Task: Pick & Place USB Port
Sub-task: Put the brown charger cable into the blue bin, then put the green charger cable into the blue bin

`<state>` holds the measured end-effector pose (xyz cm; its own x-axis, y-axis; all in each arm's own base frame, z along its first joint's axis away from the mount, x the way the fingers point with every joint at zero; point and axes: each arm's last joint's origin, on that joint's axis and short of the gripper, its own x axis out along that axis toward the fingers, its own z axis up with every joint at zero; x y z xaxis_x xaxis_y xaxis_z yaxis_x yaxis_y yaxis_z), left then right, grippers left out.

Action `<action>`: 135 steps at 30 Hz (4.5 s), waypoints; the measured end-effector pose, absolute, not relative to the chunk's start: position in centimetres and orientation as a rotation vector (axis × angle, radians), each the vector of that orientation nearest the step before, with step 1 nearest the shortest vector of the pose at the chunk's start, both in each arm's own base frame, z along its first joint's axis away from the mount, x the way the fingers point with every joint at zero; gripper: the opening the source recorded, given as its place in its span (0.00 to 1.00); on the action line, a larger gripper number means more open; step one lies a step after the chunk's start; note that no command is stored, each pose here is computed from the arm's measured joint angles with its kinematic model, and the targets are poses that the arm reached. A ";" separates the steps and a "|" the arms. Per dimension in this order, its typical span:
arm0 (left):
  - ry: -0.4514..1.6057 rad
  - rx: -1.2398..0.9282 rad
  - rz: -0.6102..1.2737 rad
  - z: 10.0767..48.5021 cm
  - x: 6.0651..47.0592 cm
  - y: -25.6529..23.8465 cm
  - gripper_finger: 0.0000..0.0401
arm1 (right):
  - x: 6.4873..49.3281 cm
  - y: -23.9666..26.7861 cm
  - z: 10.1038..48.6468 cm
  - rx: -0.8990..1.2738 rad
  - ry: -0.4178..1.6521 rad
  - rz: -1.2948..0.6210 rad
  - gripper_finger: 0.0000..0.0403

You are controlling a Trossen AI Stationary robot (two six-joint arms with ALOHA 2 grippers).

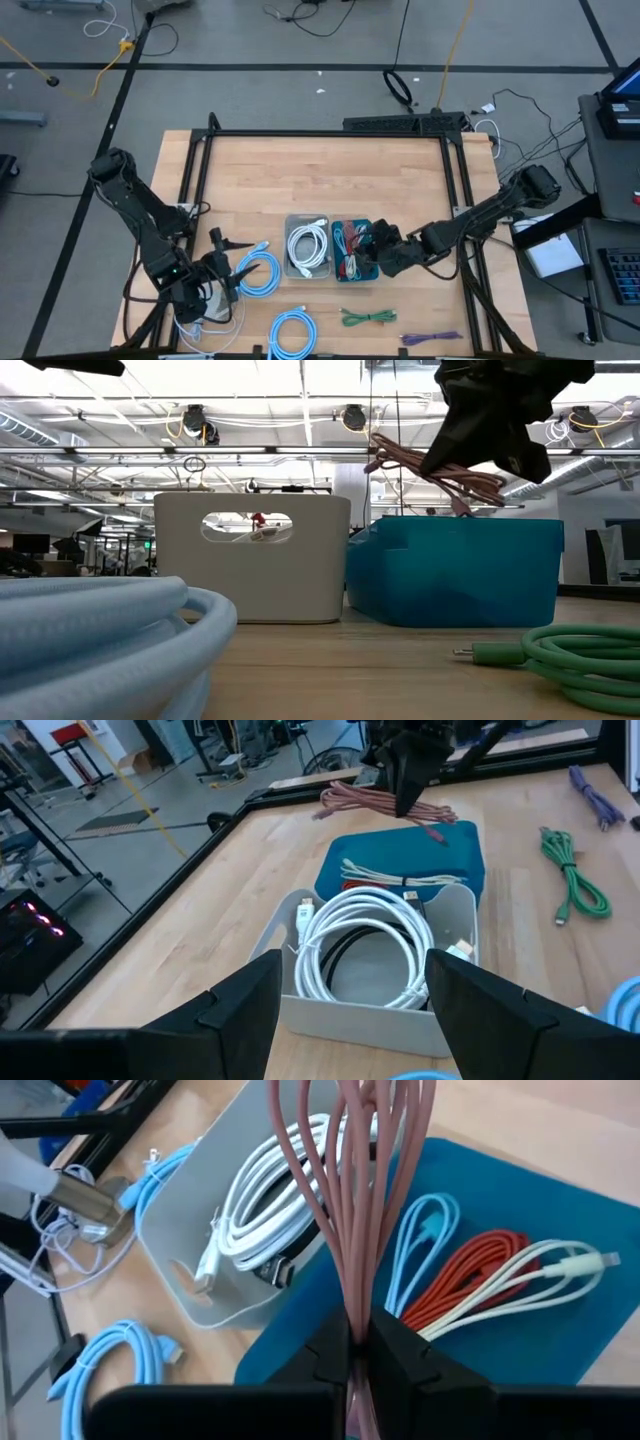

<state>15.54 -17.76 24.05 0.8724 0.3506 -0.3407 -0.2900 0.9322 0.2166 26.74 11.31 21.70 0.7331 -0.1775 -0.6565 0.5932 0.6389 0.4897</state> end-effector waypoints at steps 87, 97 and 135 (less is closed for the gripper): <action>0.384 0.156 0.325 24.1 15.5 -17.9 0.62 | 29.2 25.4 17.2 -0.226 1.305 0.158 0.56; 0.384 0.155 0.304 24.1 15.1 -18.2 0.62 | 28.1 25.5 14.4 -0.072 1.302 0.137 0.53; 0.383 0.158 0.308 24.1 15.2 -18.2 0.62 | 25.5 9.7 39.6 -1.188 0.692 -0.013 0.02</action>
